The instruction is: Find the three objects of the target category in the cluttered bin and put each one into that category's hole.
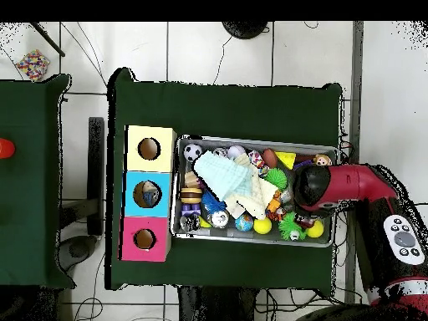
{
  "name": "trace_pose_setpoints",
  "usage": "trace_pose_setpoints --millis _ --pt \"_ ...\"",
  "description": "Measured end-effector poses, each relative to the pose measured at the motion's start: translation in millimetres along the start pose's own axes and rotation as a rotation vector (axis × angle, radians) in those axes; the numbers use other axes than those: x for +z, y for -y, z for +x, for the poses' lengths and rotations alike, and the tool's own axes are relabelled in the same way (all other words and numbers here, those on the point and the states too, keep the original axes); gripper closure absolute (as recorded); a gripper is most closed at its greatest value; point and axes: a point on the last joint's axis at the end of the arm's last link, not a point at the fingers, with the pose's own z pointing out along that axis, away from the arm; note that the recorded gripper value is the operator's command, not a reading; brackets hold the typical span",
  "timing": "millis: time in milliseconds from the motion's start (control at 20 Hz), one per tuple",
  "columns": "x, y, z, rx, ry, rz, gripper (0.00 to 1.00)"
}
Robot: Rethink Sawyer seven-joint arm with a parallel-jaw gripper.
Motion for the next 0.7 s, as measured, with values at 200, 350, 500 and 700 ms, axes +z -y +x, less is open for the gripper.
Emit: trace_pose_setpoints --millis 200,350,500,700 --pt "-0.8 -1.3 -3.2 0.002 0.03 -0.01 0.0" --pt "-3.7 -0.1 -5.4 0.005 0.047 -0.009 0.0" --pt "-8.6 1.0 -9.0 0.008 0.068 -0.01 0.0" --pt "-11.2 1.1 -10.1 0.01 0.078 -0.011 0.0"
